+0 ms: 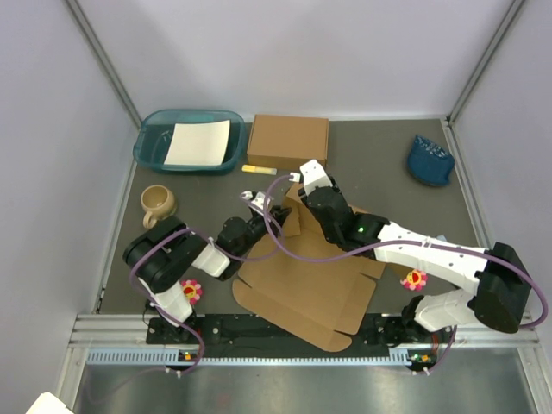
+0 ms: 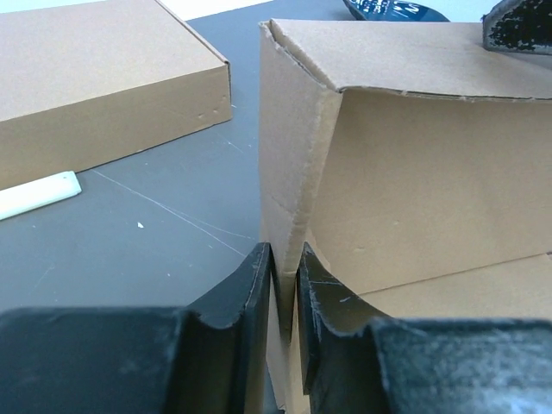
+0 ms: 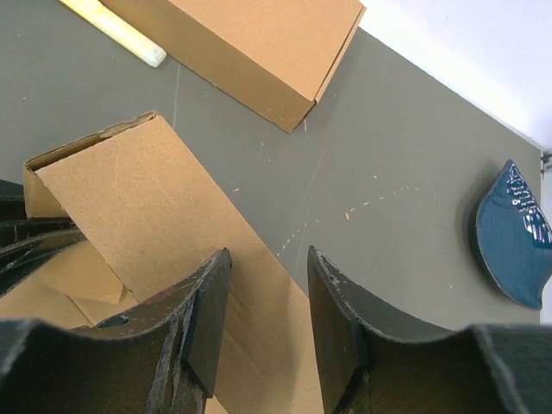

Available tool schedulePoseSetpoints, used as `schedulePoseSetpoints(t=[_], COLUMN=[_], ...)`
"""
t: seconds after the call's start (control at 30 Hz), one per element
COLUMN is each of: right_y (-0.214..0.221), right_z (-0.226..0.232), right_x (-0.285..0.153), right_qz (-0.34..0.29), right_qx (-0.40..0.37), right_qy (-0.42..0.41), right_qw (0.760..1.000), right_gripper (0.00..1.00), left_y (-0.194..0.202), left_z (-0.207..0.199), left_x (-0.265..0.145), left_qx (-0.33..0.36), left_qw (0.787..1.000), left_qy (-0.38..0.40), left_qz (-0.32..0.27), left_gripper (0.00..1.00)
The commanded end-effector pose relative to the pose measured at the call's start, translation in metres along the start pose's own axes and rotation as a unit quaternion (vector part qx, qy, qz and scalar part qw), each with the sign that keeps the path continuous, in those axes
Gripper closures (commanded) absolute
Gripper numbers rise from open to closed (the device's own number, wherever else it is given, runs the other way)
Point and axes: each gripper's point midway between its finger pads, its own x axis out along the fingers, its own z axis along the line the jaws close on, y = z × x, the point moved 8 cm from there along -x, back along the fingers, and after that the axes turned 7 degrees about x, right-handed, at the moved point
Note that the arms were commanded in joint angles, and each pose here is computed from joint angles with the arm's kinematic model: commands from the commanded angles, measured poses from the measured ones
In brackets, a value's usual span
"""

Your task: Fold the paper box

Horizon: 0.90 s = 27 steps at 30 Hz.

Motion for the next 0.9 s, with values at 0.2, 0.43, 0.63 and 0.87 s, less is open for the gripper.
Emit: schedulePoseSetpoints(t=[0.2, 0.43, 0.63, 0.87], right_y=[0.019, 0.026, 0.030, 0.030], right_z=[0.007, 0.010, 0.013, 0.015], right_x=[0.003, 0.004, 0.005, 0.006], right_qz=[0.029, 0.037, 0.042, 0.043], right_qx=[-0.017, -0.021, -0.025, -0.030], right_qy=[-0.032, -0.044, -0.053, -0.064], right_qw=[0.999, 0.998, 0.997, 0.997], right_gripper=[0.58, 0.58, 0.58, 0.59], left_y=[-0.027, -0.026, -0.022, -0.020], left_z=[-0.013, -0.014, -0.013, -0.013], left_x=[-0.005, 0.007, 0.023, 0.033], left_qx=[0.024, 0.048, 0.096, 0.101], left_qw=[0.995, 0.994, 0.990, 0.989], left_qy=[0.061, 0.078, 0.102, 0.106], left_qz=[-0.069, -0.062, -0.029, -0.023], left_gripper=[0.61, 0.42, 0.61, 1.00])
